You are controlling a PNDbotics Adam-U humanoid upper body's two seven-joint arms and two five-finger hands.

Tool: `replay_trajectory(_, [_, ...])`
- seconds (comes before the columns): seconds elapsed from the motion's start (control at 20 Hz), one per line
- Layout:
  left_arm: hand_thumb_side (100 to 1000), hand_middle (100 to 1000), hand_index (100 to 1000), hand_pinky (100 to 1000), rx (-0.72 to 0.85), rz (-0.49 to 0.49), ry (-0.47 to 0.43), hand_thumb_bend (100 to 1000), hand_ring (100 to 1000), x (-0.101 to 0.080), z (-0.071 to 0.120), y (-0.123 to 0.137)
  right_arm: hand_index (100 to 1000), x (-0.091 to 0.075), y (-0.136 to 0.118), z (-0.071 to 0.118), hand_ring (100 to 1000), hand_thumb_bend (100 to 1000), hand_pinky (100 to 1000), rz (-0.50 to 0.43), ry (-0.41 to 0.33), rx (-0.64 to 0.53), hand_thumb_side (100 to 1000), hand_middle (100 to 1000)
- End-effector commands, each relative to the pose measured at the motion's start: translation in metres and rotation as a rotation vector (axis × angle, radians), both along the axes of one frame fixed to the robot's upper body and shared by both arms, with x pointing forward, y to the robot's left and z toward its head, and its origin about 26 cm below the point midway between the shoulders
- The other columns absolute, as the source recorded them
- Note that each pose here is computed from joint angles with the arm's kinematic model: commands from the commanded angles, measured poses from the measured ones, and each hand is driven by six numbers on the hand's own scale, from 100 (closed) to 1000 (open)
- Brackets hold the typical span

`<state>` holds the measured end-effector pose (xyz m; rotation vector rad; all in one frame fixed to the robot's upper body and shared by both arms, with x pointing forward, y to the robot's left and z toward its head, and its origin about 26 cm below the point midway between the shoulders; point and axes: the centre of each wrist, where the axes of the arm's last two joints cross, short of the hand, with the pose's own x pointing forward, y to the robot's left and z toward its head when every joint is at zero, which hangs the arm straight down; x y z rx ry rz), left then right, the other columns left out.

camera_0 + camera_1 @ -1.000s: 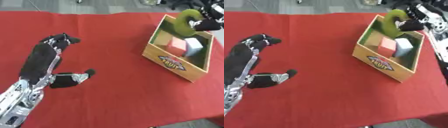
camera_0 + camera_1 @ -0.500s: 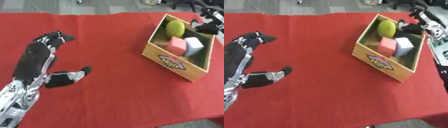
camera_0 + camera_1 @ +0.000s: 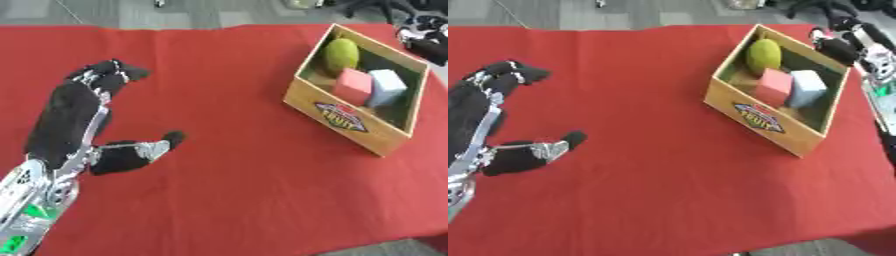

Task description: Pick up the objects with one hand, pass them to the other hand, and then place them into the box on the other side of the table.

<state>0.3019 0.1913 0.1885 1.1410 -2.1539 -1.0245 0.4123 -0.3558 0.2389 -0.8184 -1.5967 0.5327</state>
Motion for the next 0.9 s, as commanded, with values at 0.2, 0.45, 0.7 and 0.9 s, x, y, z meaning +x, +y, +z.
replay_trajectory(0.2, [594, 587, 768, 752, -0.167, 0.046, -0.043, 475, 588, -0.004, 0.024, 0.02, 982, -0.028, 0.003, 0.03, 925, 100, 905, 0.131, -0.293, 0.293, 646, 868])
replay_trajectory(0.45, [709, 621, 789, 789, -0.433, 0.067, -0.006, 300, 616, -0.002, 0.033, 0.045, 956, -0.043, 0.009, 0.024, 931, 100, 903, 0.167, -0.385, 0.44, 599, 839])
replay_trajectory(0.7, [853, 648, 799, 812, -0.632, 0.069, 0.064, 105, 636, -0.003, 0.031, 0.059, 930, -0.049, 0.016, 0.013, 911, 100, 891, 0.174, -0.443, 0.498, 561, 825])
replay_trajectory(0.9, [873, 646, 800, 819, -0.774, 0.062, 0.106, 104, 632, -0.003, 0.027, 0.066, 947, -0.052, 0.022, 0.002, 901, 100, 887, 0.187, -0.49, 0.556, 571, 811])
